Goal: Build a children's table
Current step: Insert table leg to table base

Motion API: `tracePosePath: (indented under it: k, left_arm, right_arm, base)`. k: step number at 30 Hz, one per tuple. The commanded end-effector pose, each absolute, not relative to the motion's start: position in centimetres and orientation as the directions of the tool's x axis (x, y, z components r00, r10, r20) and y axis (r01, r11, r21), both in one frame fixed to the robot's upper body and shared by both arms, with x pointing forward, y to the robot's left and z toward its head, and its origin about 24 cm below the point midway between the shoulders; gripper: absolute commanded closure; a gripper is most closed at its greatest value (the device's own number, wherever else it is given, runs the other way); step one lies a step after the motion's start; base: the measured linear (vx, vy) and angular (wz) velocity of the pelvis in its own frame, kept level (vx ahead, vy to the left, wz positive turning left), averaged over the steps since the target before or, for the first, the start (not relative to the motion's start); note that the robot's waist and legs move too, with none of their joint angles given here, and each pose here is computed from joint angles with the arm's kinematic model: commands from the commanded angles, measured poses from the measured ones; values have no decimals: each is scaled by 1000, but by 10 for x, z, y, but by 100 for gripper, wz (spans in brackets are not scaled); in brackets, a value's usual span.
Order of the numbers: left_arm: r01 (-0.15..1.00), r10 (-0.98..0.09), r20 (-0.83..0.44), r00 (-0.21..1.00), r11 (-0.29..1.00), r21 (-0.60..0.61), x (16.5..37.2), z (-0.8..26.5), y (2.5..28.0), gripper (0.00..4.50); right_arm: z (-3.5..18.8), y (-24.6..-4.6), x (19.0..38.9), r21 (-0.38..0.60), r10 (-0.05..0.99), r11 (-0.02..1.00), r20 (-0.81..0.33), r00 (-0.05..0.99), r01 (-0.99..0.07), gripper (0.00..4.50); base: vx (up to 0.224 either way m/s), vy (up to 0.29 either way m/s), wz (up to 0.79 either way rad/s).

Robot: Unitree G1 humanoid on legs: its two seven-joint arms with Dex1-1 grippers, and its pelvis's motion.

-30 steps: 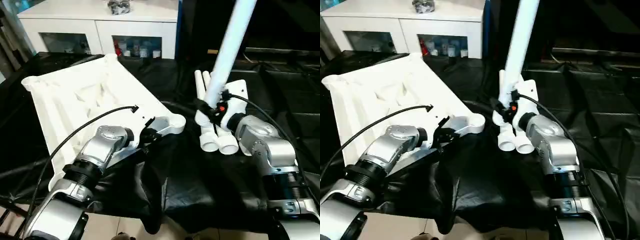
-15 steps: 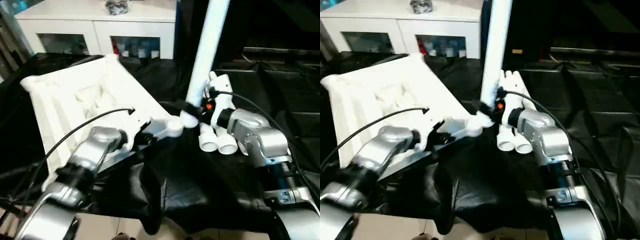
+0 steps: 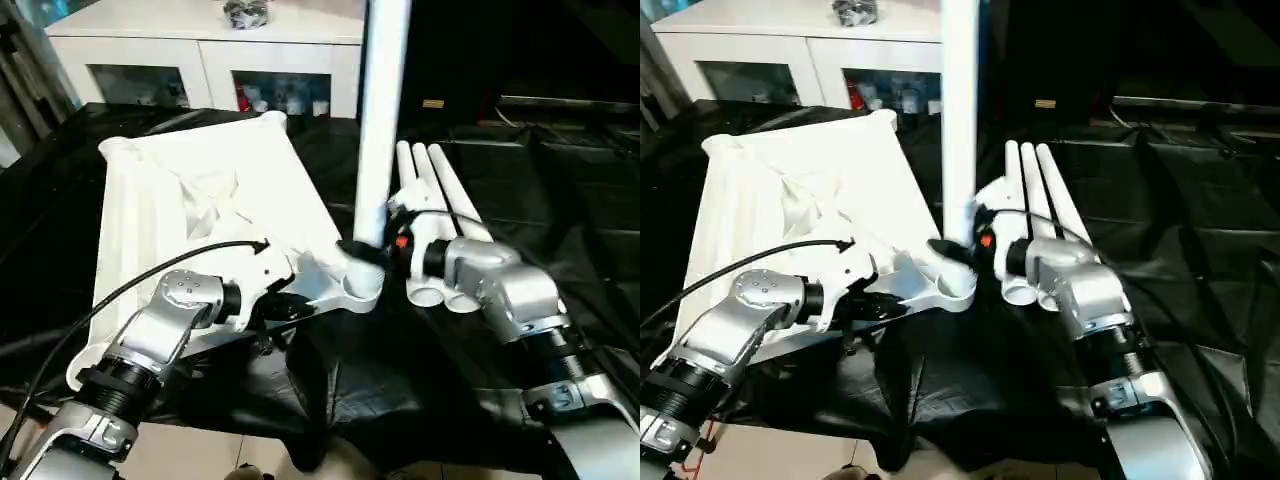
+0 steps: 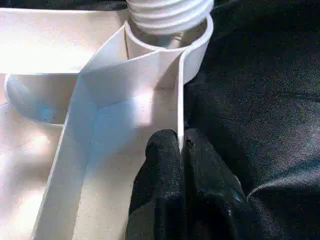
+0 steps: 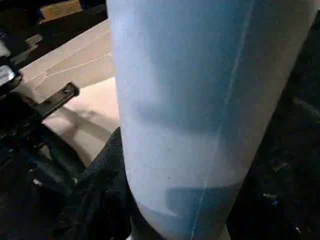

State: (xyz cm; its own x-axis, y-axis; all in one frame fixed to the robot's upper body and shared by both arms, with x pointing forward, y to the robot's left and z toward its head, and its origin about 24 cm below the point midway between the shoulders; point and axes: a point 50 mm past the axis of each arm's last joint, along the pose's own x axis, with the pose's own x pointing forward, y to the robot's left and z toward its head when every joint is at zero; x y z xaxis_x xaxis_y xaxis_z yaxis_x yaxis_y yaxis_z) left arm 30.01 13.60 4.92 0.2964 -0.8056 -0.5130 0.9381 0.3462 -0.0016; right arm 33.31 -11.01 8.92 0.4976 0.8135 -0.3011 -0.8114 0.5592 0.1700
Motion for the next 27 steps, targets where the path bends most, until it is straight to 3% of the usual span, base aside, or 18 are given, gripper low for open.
tracePosePath:
  k: [1,9,17,27]
  left_arm:
    - [936,-820,-494,288,350,-36,296,43,135,450]
    - [937,-824,-489,286,346,-34,299,45,132,450]
    - [930,-824,-478,303,365,-40,300,46,132,450]
    - [891,-802,-456,387,453,-40,311,51,130,450]
  right_arm:
    - [88,-108,331,175,819,549,-306,484,-818,259]
    - [82,-106,332,156,812,554,-319,489,-818,259]
    - [74,-106,332,221,809,581,-263,526,-783,259]
    - [38,-118,314,329,780,623,-202,592,-710,259]
  base:
    - [0,0,0]
    - [0,0,0]
    - [0,0,0]
    - [0,0,0]
